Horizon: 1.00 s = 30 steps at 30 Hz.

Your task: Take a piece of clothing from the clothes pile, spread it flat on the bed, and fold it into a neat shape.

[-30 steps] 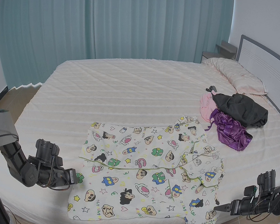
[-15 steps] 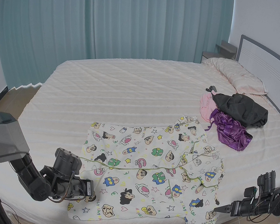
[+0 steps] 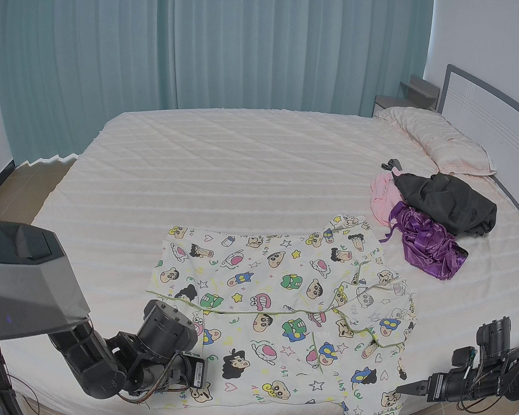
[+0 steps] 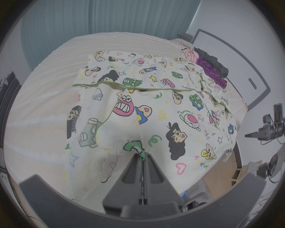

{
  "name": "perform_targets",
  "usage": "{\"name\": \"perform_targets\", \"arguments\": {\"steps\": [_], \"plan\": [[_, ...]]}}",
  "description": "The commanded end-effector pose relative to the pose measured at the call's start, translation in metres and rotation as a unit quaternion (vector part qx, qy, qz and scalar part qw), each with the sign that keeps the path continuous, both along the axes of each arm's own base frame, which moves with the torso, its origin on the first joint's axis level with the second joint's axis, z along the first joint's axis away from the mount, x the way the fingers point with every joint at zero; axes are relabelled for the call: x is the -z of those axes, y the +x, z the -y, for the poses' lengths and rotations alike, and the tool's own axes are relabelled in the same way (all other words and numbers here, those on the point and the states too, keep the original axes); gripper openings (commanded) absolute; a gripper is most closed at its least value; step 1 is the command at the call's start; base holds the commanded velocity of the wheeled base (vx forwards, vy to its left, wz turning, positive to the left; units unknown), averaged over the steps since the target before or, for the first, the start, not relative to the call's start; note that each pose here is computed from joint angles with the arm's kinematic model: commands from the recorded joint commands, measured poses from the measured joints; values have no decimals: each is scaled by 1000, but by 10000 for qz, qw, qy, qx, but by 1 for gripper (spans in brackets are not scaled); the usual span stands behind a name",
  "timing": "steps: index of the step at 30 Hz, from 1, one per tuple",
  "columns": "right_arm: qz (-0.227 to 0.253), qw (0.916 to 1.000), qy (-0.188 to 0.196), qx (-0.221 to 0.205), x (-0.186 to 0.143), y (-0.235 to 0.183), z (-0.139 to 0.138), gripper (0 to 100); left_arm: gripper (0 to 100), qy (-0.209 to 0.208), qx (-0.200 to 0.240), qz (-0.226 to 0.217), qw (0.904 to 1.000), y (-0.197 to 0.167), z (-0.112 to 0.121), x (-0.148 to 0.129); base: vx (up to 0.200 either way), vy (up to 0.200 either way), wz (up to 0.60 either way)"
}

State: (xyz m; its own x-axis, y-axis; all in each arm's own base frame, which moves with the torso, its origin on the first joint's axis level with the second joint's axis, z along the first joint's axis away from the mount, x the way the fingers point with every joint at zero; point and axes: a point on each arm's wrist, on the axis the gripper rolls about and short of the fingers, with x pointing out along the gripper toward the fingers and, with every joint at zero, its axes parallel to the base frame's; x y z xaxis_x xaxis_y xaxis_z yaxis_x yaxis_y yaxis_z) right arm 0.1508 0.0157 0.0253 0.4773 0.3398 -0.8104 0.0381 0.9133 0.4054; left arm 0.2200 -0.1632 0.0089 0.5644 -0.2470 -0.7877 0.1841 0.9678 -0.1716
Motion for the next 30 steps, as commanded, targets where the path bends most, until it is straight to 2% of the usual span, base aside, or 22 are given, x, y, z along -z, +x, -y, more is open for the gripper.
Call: {"name": "perform_targets", "arguments": {"steps": [1, 8, 17, 26, 30], "plan": [[-39, 10000, -1, -5, 1, 0, 0, 100, 100, 85, 146, -95, 9998, -5, 7, 7, 0, 0, 0], [-70, 10000, 4, -9, 2, 0, 0, 100, 100, 158, 245, 13, 9996, -17, 16, 4, 0, 0, 0], [-62, 10000, 5, -9, 2, 0, 0, 100, 100, -386, 319, 192, 9986, -37, 27, -21, 0, 0, 0], [-16, 10000, 1, -5, 0, 0, 0, 100, 100, -548, 571, 107, 9968, -45, 32, -24, 0, 0, 0], [-16, 10000, 1, 2, 0, 0, 0, 100, 100, -630, 801, -101, 9947, -55, 35, -22, 0, 0, 0]]}}
